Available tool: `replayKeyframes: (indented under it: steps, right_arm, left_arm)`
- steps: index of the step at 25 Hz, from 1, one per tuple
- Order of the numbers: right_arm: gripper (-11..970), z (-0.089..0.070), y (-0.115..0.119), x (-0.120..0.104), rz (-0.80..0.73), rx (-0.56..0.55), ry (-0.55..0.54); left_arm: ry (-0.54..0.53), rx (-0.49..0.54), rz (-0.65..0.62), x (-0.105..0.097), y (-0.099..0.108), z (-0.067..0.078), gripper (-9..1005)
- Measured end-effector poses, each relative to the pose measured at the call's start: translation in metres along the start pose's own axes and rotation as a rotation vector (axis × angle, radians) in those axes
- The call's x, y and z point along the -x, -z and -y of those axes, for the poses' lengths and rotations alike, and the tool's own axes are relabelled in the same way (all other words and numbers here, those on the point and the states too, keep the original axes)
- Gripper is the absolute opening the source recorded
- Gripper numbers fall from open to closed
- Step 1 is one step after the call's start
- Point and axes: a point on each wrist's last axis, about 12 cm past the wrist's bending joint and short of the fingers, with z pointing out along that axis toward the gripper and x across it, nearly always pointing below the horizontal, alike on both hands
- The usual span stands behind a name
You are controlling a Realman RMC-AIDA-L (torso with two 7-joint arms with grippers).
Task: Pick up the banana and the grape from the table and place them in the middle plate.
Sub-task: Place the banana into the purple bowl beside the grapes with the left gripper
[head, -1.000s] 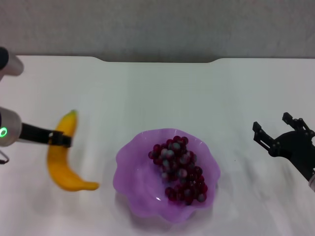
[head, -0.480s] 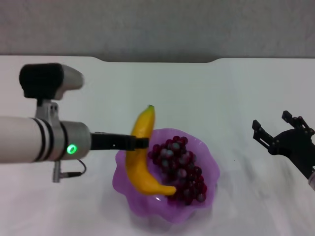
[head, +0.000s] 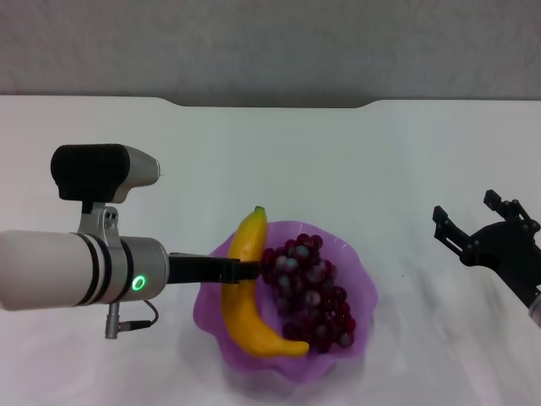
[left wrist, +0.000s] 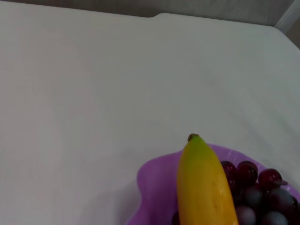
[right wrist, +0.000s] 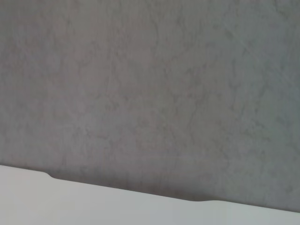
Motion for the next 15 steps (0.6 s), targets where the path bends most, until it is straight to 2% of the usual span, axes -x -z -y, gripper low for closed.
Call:
replayKeyframes:
  steps: [4, 9, 10, 12, 15]
  right_arm:
    - [880, 0.000, 0.000, 0.000, 0.001, 0.001, 0.001]
    - [880, 0.000, 0.000, 0.000, 0.000, 0.002, 0.002]
    - [880, 0.000, 0.000, 0.000, 0.000, 0.002, 0.002]
    - [880, 0.000, 0.000, 0.000, 0.000, 0.001, 0.002]
    - [880, 0.000, 0.000, 0.000, 0.000, 0.002, 0.003]
  left_arm:
    - [-0.004, -0.004, 0.005, 0.001, 0.000, 0.001, 563]
    - [-0.012, -0.018, 0.030, 0.007, 0.003, 0.005, 774]
    - [-0.014, -0.014, 0.042, 0.009, 0.004, 0.005, 785]
    - [-0.020, -0.001, 0.067, 0.014, 0.008, 0.001, 808]
    - [-0.040, 0.060, 0.145, 0.027, 0.019, -0.017, 842]
